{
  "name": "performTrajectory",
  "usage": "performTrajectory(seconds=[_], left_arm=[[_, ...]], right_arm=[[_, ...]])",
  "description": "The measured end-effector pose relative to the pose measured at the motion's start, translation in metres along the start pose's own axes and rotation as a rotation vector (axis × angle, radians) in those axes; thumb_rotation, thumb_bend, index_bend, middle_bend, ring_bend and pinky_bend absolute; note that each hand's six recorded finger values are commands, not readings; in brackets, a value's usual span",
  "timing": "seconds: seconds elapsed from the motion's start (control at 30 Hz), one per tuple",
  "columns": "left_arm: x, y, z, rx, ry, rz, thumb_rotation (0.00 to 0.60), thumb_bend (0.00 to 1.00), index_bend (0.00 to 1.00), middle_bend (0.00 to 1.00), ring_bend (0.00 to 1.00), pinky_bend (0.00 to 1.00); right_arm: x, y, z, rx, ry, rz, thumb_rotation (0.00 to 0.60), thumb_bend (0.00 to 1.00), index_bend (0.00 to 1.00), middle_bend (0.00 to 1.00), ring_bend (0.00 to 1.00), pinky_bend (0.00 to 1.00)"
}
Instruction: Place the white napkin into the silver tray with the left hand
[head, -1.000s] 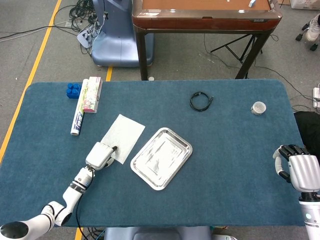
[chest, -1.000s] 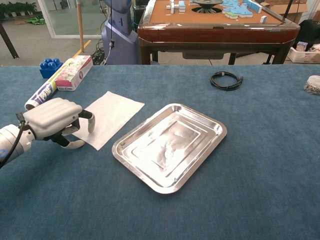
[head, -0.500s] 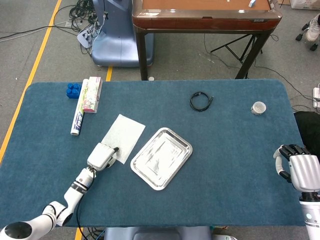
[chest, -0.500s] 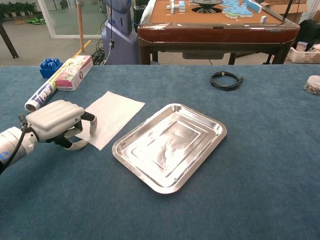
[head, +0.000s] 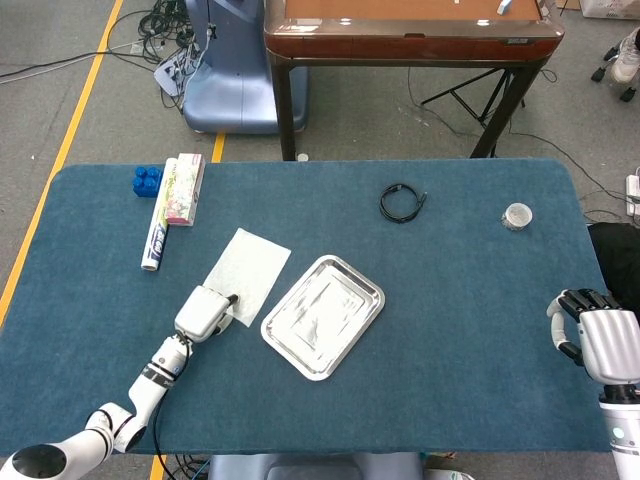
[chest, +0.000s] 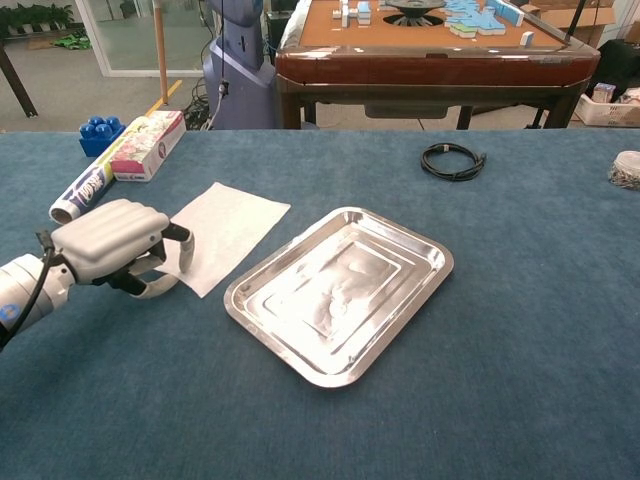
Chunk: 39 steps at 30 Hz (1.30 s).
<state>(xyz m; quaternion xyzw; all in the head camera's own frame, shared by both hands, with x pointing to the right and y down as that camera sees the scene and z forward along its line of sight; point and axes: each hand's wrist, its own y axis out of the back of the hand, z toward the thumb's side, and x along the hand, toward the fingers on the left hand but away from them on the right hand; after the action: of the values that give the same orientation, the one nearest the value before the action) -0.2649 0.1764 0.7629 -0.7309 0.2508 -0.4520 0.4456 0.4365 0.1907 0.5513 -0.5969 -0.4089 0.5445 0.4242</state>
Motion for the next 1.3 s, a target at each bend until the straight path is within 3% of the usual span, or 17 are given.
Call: performTrajectory(seconds=[0.6, 1.3], left_arm=[[-0.004, 0.008, -0.006, -0.009, 0.021, 0.028, 0.6, 0.43, 0.57, 1.0, 1.0, 1.0], [0.001, 0.047, 0.008, -0.099, 0.034, 0.066, 0.6, 0.45, 0.61, 1.0, 1.0, 1.0]], right_arm=[[0.0, 0.0, 0.0, 0.002, 0.0, 0.0, 0.6, 0.48, 0.55, 0.49, 0.37, 0.45], [0.0, 0.0, 0.0, 0.003, -0.002, -0.001, 0.6, 0.48, 0.55, 0.49, 0.37, 0.45]])
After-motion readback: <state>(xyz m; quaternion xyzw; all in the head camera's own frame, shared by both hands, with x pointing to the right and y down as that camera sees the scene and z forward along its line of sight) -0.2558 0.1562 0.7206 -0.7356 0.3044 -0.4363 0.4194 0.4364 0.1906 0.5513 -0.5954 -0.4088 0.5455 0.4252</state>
